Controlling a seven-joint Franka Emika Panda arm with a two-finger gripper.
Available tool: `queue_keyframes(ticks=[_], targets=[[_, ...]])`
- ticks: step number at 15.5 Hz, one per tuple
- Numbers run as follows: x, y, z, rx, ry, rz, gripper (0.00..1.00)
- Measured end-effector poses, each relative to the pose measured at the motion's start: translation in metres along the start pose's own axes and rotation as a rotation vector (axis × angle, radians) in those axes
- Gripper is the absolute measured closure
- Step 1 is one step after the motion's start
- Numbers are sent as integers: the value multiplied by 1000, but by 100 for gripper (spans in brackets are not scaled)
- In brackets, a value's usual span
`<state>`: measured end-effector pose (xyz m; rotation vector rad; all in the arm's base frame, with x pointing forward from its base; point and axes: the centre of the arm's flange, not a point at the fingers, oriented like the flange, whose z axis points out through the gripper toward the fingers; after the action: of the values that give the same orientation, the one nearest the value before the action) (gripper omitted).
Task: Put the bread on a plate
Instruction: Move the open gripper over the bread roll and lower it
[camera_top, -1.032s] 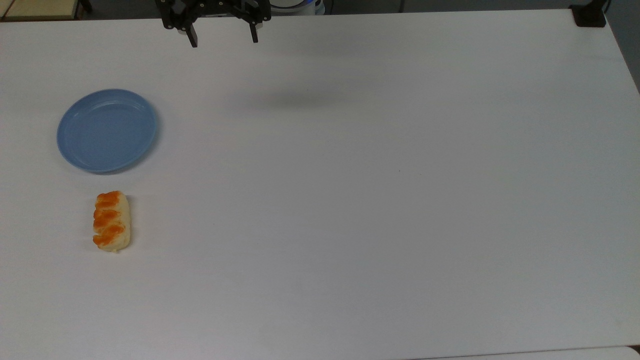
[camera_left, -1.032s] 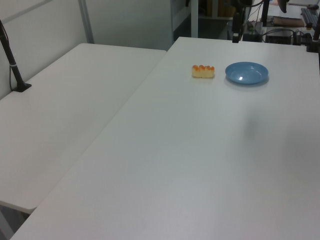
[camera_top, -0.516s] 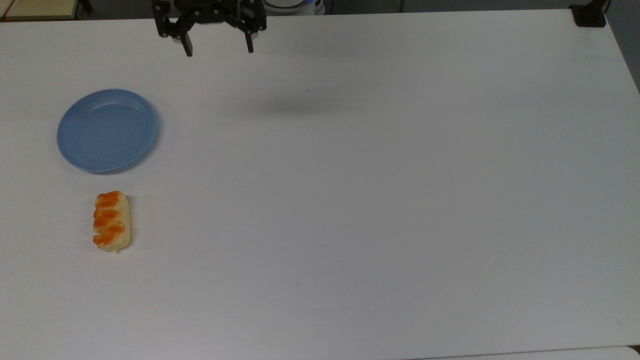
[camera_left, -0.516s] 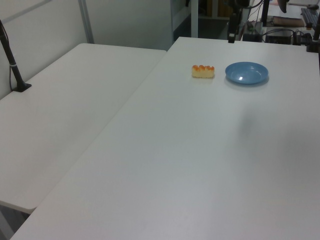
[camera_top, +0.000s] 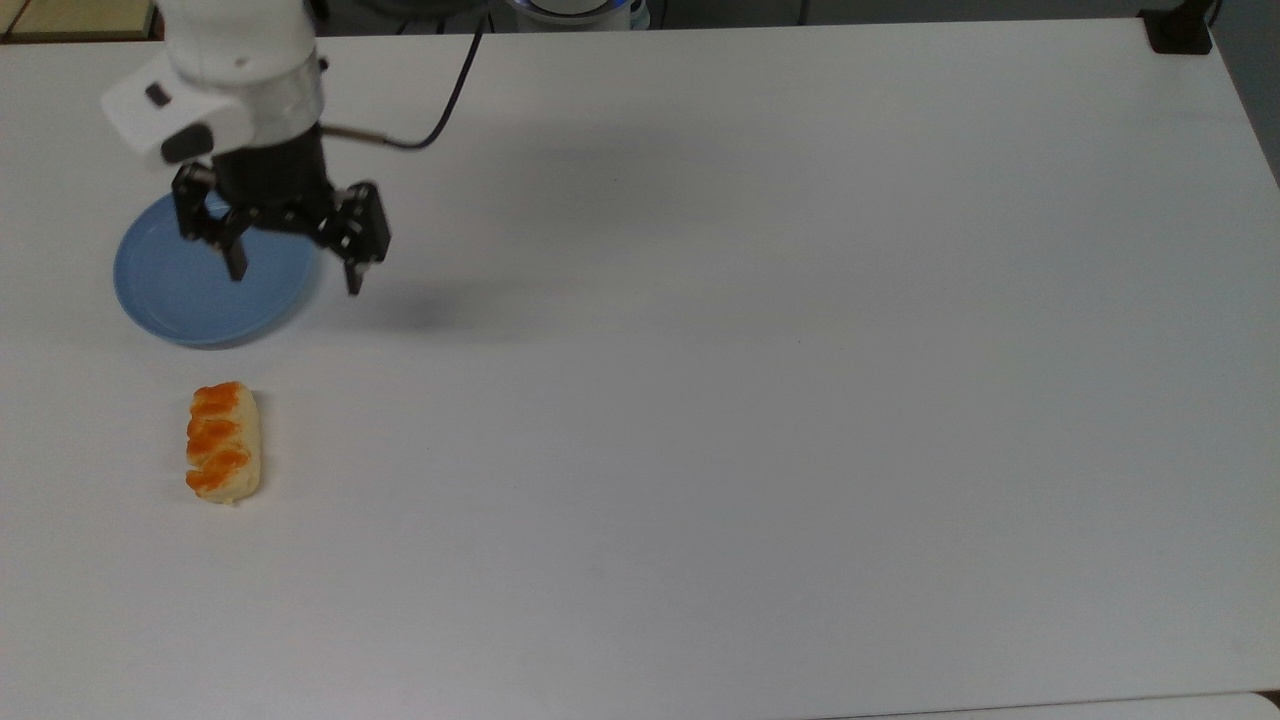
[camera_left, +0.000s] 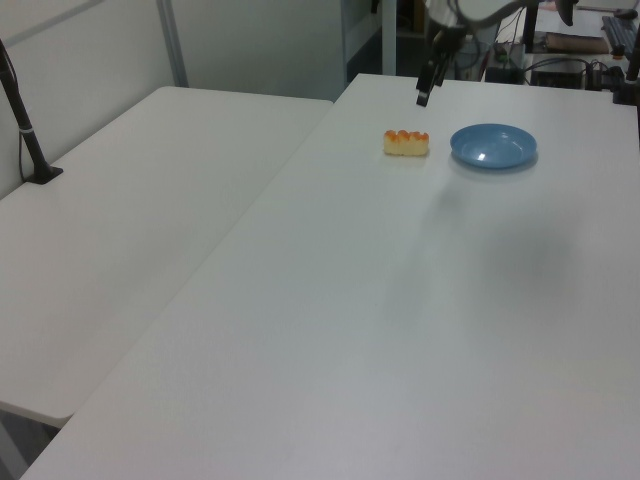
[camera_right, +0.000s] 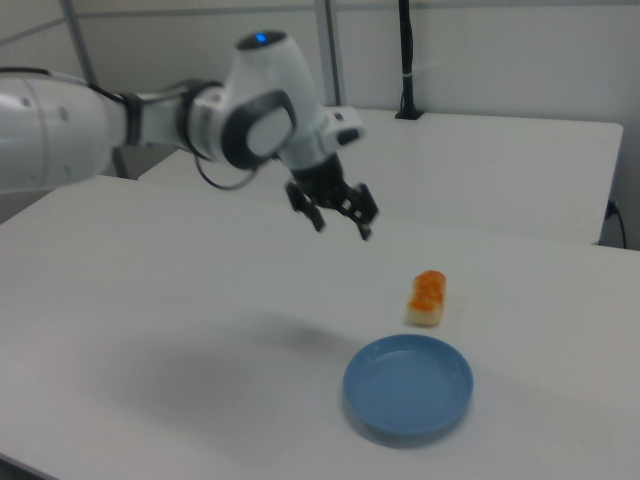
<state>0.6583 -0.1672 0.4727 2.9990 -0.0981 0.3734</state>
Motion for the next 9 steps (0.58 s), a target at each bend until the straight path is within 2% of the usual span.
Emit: queue_keyframes(ticks=[3,6,9], targets=[[13,27,72,-58,11,23,0],[22,49,107,-101,64,37,0],[20,65,126,-123,86,50,0]])
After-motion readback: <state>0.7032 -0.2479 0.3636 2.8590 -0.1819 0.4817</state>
